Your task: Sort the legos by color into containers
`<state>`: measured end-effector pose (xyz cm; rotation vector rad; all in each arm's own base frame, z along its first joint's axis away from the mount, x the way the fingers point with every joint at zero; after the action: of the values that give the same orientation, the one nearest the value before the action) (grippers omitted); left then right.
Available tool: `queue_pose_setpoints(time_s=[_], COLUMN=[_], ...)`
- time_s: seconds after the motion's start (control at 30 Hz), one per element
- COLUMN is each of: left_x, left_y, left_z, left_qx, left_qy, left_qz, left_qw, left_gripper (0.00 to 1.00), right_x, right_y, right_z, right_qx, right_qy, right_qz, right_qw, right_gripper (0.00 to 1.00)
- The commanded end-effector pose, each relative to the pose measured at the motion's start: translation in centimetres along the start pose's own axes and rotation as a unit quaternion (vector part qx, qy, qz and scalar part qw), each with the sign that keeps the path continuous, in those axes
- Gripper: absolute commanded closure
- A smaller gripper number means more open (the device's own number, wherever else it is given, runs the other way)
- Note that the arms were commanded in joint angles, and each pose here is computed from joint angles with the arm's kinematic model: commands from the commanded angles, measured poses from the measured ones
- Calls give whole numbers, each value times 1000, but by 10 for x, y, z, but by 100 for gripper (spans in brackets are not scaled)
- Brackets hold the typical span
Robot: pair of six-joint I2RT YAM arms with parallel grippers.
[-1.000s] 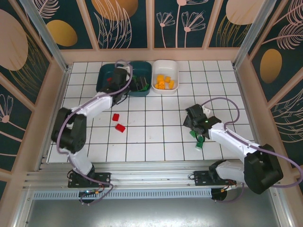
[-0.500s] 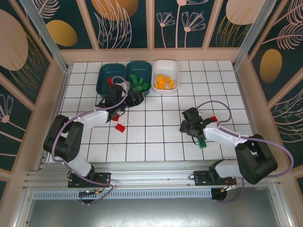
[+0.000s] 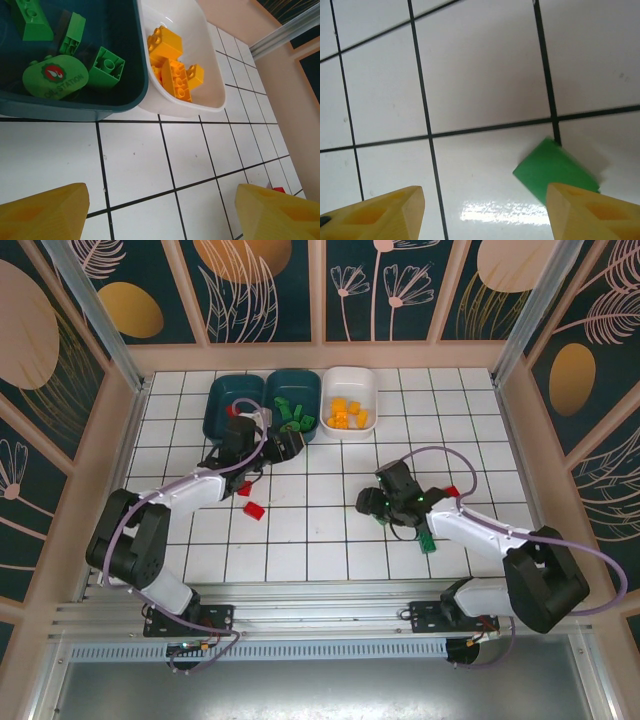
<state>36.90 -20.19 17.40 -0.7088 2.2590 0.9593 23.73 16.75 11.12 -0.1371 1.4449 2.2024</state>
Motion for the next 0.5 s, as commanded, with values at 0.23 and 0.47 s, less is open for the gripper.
queue_pose_setpoints(time_s=[0.23, 0.47], left_x=[11, 15], left_y=[8, 16], left_z=[-3, -2], left_qx=[23, 17], left_qy=[12, 6], left_qz=[9, 15], left_qw=[1000, 1000], left_gripper=[23, 23], right_x=[-5, 22], right_y=[-33, -31], right_z=[-16, -10], right_qx=[86, 80], right_qy=[83, 87], right_qz=[-4, 23], right_qw=[993, 993], right_gripper=[33, 33])
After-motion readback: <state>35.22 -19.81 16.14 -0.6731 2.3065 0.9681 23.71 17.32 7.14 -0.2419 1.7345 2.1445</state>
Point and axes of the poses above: each hand's point on the last joint's axis, 136 mm out from that joint toward the fingers, its own y axis back along the fingers, its own z axis along the line the jaws close on, x = y × z, the point moved 5 cm from there along y, back along the fingers, and after that the axes turned 7 degrees about -y, right-handed, at the moved point
